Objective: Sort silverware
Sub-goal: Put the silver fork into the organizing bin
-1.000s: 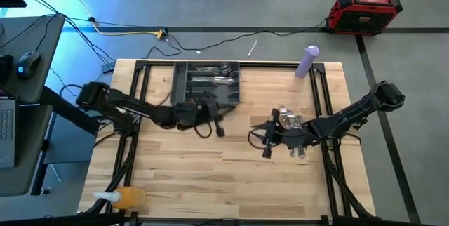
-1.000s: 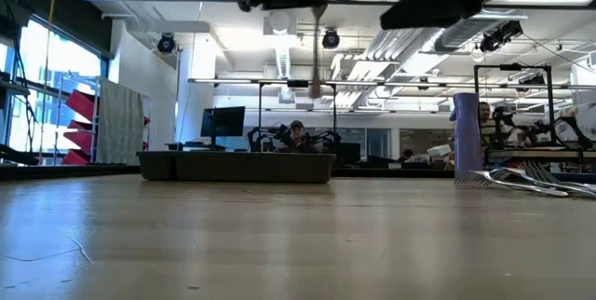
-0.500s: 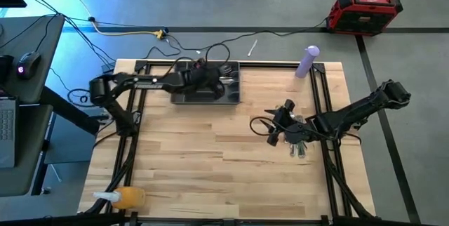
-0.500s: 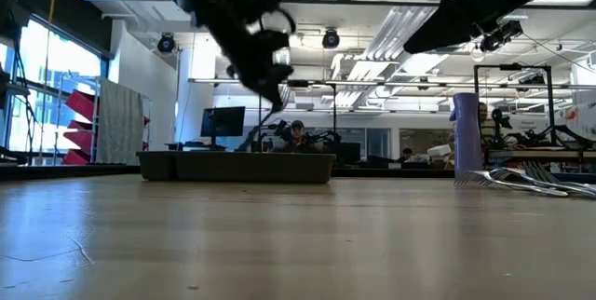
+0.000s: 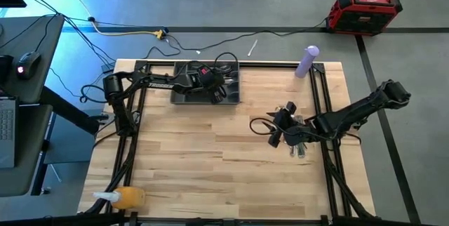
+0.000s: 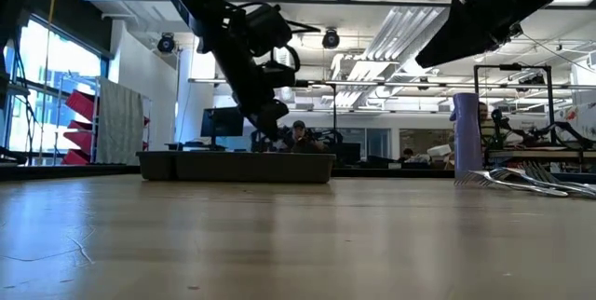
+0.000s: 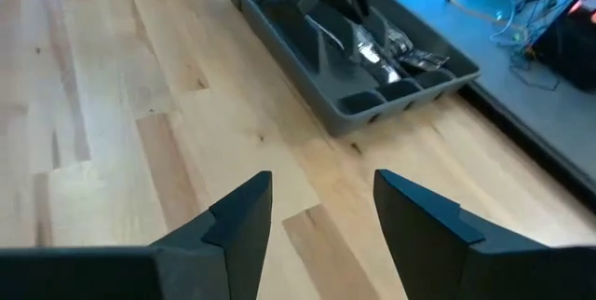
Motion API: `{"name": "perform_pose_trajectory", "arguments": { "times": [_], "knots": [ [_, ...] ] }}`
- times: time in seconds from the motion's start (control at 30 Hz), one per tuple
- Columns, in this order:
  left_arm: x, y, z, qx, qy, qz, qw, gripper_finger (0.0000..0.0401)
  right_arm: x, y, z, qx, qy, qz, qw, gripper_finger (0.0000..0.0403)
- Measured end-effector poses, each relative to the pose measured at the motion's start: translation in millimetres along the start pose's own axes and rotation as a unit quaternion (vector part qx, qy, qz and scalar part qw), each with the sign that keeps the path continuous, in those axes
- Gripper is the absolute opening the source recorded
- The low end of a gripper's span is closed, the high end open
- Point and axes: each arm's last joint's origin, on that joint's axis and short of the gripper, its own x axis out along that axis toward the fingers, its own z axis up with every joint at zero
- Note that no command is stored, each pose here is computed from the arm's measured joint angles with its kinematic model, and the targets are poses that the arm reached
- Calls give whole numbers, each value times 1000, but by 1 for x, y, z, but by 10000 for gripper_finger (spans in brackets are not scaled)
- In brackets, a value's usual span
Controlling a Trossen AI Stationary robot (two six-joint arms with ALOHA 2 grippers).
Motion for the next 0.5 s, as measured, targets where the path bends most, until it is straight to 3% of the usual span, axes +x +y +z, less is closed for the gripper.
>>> {"name": "perform_pose_trajectory", "arguments": {
  "times": [0.17,0.27,0.4,0.5],
  "knots": [
    [-8,1,2,-4,-4,-3,1000,129,-2,0,-3,-3,16,10,1000,176],
    [-32,-5,8,-8,-17,-11,1000,155,-10,-1,-8,-17,31,16,999,177],
    [-75,-21,14,-15,-46,-38,998,162,-22,-9,-21,-51,116,54,990,177],
    [-96,-42,8,-20,-62,-65,996,160,-24,-17,-32,-56,221,94,969,177]
  ]
}}
